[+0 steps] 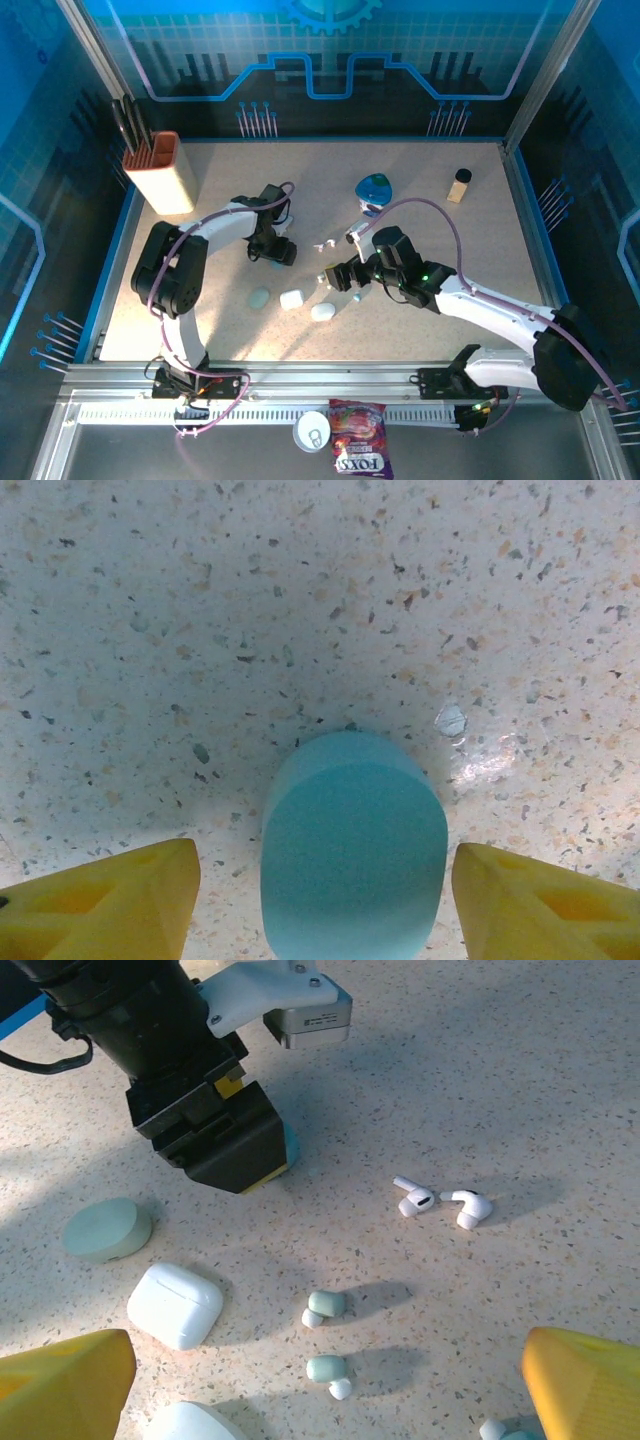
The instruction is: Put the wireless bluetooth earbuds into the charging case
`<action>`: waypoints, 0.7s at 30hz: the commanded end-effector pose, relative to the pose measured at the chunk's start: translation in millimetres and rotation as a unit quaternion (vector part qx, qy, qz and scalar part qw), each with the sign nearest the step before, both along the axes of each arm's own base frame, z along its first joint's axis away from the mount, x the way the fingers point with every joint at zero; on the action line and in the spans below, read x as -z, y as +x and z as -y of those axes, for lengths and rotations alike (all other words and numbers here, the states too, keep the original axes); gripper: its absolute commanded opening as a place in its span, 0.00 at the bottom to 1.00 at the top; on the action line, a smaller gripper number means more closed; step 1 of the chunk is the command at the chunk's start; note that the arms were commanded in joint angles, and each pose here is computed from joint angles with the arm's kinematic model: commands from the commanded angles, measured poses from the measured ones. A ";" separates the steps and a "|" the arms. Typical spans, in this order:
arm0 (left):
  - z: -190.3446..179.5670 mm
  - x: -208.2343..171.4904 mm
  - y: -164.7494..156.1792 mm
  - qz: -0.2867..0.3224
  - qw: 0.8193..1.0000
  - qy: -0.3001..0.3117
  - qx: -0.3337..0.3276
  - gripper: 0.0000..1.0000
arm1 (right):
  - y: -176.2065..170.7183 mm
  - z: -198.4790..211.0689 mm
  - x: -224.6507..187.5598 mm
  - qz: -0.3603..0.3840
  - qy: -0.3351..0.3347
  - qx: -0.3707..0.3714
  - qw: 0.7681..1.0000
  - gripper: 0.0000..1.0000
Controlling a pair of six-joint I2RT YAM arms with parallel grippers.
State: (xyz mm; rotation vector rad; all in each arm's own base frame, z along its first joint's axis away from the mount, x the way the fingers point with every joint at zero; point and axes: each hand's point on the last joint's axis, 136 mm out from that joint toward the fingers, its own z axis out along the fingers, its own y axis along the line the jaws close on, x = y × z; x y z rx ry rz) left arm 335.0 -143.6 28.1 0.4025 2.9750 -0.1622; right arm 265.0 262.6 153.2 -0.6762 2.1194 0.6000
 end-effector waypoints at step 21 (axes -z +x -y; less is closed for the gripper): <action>15.8 -1.1 -8.4 -0.001 0.999 -0.011 0.034 0.36 | 27.7 61.8 -23.6 -0.056 0.043 0.151 0.986 1.00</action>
